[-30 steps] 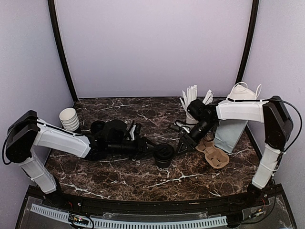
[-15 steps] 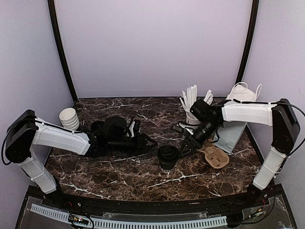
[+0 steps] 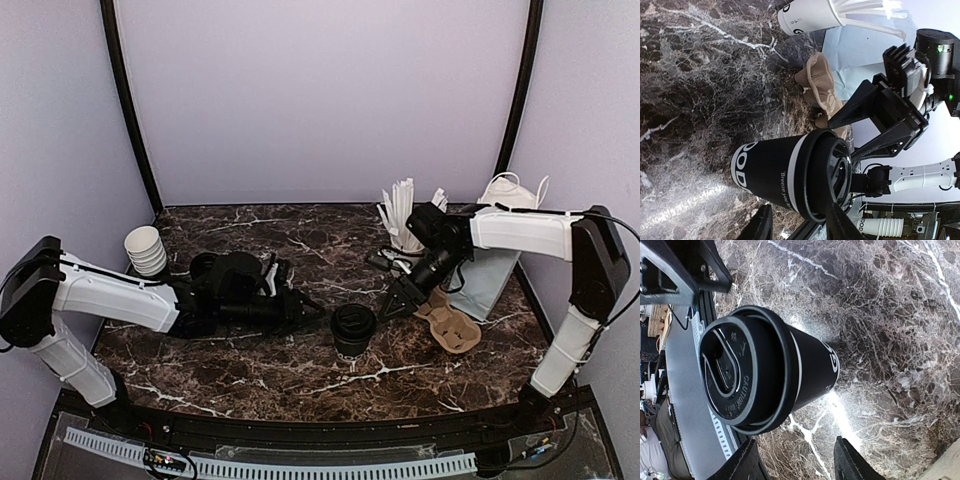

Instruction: Pack the takeout coffee

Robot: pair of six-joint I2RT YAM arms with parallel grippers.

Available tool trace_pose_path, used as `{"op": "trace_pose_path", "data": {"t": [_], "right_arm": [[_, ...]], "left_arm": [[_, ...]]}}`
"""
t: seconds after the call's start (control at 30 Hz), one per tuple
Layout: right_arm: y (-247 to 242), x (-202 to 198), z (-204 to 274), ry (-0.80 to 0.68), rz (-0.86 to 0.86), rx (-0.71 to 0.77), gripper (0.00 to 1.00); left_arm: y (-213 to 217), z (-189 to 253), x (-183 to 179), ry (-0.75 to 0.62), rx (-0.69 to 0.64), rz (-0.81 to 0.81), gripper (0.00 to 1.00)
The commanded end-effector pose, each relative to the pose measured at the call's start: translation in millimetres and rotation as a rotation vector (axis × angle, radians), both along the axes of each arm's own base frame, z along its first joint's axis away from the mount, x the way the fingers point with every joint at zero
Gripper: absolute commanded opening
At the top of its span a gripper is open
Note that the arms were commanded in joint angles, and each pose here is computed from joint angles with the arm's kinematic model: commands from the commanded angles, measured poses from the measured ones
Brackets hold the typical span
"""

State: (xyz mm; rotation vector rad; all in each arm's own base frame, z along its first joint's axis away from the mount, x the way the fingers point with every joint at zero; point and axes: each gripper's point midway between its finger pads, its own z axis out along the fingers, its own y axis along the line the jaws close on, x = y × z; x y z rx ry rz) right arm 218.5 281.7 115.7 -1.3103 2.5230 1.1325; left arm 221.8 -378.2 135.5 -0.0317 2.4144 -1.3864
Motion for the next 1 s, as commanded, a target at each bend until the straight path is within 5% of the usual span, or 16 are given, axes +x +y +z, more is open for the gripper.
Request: {"op": "trace_pose_path", "data": {"t": [0.0,0.97], "right_arm": [[7,12,4,-0.007,-0.016,0.016,0.53],[15,16,1,0.032,-0.013,0.038,0.54]], "left_arm": [[-6,-8,-7,0.041,-0.005,-0.015,0.36],[-27,-28,-12,0.084,-0.017,-0.072,0.32]]}}
